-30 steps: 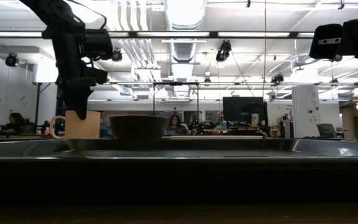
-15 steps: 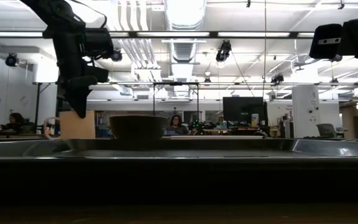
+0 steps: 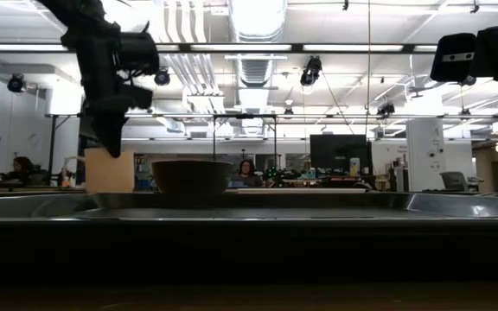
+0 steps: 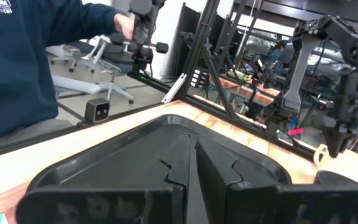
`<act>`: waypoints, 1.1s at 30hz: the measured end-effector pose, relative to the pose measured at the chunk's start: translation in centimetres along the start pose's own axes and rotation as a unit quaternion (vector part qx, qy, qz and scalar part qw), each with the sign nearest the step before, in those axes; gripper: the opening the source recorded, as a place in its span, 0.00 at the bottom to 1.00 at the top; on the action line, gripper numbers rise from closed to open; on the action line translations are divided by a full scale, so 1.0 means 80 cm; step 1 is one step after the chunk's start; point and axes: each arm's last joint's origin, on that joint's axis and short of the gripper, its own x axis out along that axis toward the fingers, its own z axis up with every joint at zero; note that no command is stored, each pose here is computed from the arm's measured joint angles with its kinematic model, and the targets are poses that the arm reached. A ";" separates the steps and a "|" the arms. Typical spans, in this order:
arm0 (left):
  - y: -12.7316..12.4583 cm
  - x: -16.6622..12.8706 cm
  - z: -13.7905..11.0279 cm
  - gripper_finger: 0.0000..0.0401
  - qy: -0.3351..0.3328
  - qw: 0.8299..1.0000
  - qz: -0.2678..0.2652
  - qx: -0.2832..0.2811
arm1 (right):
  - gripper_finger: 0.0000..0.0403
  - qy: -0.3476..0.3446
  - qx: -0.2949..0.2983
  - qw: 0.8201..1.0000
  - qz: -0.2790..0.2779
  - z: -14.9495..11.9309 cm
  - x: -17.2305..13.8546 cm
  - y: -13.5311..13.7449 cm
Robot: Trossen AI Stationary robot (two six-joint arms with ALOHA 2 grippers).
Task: Set up tray
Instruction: Put the orange mug on the black serving tray
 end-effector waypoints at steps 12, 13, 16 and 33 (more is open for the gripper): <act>-0.050 -0.112 0.036 0.00 -0.071 0.991 -0.049 0.098 | 0.04 0.000 0.000 1.000 0.000 0.000 0.000 0.000; -0.056 -0.121 0.037 0.00 -0.076 0.990 -0.056 0.102 | 0.04 0.000 0.000 1.000 0.000 0.000 0.000 0.000; -0.075 -0.137 0.039 0.00 -0.076 0.987 -0.074 0.118 | 0.04 0.000 0.000 1.000 0.000 0.000 0.000 0.000; -0.228 -0.076 0.066 0.00 0.043 0.962 -0.080 0.258 | 0.04 0.000 0.000 1.000 0.000 0.000 0.000 0.000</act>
